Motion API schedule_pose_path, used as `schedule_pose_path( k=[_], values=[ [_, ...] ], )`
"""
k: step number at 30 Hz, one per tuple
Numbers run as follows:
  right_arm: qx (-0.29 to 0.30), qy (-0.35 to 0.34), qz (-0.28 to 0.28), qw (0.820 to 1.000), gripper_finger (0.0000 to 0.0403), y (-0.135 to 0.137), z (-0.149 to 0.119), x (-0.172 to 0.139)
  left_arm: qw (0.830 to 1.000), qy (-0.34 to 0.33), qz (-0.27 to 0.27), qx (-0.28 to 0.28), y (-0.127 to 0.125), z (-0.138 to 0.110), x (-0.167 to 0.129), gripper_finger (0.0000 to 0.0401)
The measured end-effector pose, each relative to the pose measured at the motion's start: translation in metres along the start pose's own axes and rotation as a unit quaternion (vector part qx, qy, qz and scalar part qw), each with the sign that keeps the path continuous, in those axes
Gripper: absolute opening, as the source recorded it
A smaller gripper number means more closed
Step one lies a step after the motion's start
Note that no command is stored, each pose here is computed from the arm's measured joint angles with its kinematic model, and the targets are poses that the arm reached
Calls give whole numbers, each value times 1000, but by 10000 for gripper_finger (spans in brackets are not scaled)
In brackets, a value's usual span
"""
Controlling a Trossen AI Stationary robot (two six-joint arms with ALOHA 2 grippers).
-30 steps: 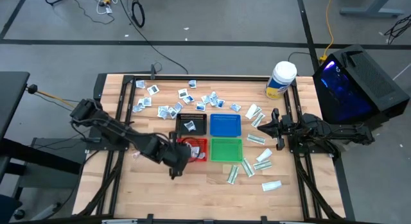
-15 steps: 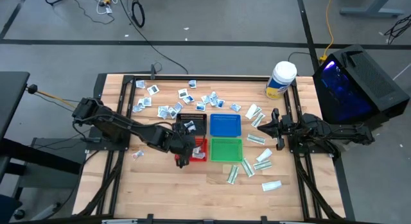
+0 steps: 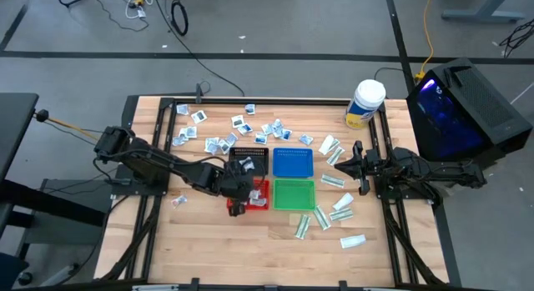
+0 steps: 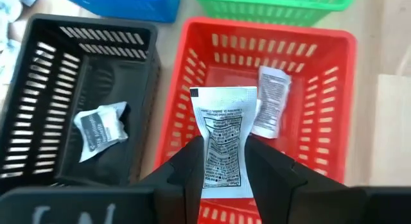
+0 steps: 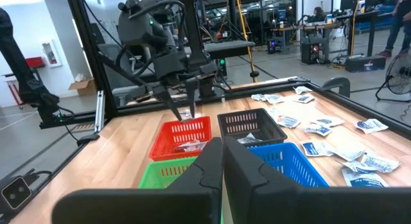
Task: Pick & Place First Aid Supplies
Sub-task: Put the orange ointment pack into the orange bin
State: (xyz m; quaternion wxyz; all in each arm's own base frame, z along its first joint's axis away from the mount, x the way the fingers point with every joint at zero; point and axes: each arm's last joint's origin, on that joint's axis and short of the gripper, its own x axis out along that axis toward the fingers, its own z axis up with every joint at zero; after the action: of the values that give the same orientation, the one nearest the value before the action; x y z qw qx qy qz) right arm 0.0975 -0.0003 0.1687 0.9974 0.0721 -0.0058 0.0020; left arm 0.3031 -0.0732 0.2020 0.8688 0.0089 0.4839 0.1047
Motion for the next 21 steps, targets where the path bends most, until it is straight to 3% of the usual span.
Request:
schedule_pose_path(
  k=[5,15,21],
  values=[
    [0,0,0,1000,18,0,0,0,1000,-2,-9,-3,0,1,0,144],
    [0,0,0,1000,18,0,0,0,999,2,-39,-4,-3,2,0,267],
    [0,0,0,1000,18,0,0,0,994,40,-98,-14,-5,2,-7,283]
  ],
)
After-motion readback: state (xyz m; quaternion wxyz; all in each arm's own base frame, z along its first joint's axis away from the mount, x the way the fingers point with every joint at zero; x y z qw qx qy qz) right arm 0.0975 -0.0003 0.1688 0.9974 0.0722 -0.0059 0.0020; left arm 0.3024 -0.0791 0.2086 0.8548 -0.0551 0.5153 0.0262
